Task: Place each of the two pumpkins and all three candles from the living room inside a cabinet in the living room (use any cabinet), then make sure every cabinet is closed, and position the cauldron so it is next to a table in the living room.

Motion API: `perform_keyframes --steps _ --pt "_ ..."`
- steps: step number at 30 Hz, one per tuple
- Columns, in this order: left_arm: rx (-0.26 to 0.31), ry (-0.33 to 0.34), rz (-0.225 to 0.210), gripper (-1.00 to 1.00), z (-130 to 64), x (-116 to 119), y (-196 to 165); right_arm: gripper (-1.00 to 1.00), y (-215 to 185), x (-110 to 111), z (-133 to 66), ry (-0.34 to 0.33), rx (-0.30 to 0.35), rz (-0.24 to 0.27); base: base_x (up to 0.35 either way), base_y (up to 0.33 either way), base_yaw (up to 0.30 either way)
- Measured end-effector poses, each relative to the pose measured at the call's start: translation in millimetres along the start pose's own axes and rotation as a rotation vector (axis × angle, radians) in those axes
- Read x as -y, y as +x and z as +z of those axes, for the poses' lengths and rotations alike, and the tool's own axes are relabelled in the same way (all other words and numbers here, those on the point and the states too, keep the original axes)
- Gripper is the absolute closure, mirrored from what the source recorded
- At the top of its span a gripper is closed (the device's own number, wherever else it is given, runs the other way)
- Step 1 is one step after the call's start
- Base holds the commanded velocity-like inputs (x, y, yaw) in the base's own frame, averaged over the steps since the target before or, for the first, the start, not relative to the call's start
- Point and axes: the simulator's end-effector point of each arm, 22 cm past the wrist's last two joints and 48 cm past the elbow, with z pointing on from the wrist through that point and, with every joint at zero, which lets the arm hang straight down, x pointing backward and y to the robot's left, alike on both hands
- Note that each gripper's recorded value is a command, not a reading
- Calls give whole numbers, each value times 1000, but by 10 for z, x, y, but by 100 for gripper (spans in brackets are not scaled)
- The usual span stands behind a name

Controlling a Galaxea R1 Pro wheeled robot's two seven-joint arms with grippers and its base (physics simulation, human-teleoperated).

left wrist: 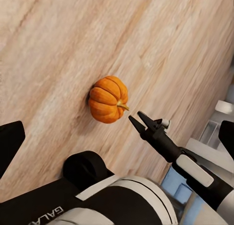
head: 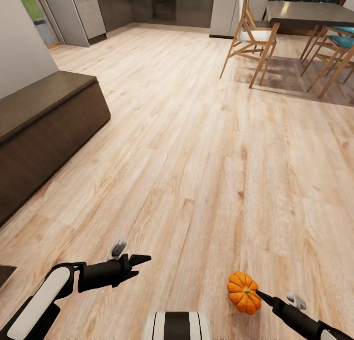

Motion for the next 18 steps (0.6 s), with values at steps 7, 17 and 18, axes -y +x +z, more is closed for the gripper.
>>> perform_keyframes --steps 7,17,18 --pt "-16 -10 -22 -100 67 -113 28 -100 98 95 35 16 -21 11 0 0 0" --pt "-35 -24 -51 -100 148 -261 65 -100 225 218 75 38 -46 26 0 0 0" --pt "-35 -24 -51 -100 148 -260 65 -100 223 218 76 38 -45 26 0 0 0"
